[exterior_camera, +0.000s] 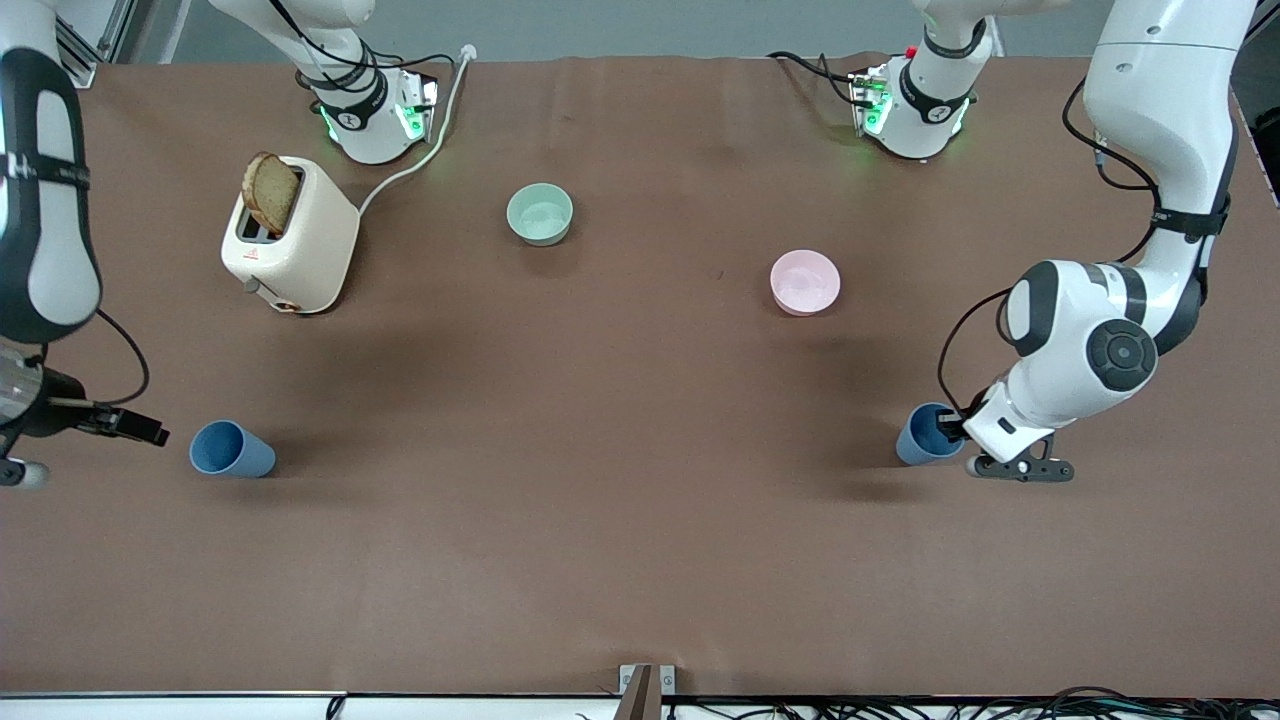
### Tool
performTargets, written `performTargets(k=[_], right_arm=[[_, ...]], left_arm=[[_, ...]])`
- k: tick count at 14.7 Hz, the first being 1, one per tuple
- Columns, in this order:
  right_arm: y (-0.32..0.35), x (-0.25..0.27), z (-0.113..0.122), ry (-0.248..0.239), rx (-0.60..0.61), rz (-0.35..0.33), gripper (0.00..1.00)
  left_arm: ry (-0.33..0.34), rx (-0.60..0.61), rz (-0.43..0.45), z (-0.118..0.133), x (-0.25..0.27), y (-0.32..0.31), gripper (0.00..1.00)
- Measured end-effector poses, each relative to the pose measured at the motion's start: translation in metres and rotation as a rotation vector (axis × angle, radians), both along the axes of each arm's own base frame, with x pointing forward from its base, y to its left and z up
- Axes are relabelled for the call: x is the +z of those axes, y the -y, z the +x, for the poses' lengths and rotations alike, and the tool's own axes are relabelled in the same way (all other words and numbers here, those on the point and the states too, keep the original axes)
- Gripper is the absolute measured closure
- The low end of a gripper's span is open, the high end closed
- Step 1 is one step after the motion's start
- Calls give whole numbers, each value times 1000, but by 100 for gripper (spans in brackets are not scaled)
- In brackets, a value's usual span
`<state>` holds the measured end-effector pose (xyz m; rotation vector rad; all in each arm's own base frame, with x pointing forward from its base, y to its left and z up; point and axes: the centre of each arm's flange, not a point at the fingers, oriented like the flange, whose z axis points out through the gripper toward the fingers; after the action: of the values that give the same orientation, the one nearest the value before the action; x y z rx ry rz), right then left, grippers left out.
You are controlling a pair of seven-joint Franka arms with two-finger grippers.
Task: Stack blue cups with both arms
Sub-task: 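Carry the cup toward the table middle while the right gripper grasps the other cup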
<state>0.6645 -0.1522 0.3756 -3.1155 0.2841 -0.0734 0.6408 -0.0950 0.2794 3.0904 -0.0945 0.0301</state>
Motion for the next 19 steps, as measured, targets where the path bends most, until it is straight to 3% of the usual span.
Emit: performTargets(k=[4,9,14,17,19], right_arm=[[14,-43,5,-13,9,-3,0],[28,-91,3,-48,-8,20,0],[33,-128,1,-62,-2,65,2],[31,-131,1,-69,9,69,12],[30,-134,0,-77,16,72,35]], left_arm=[[-28,107,-49,-15,30,112,95],[-41,228,-73,-64,40,261,95],[-65,299,-87,-94,32,332,95],[-87,357,-92,-107,18,367,95],[-91,398,-117,-111,15,398,95]])
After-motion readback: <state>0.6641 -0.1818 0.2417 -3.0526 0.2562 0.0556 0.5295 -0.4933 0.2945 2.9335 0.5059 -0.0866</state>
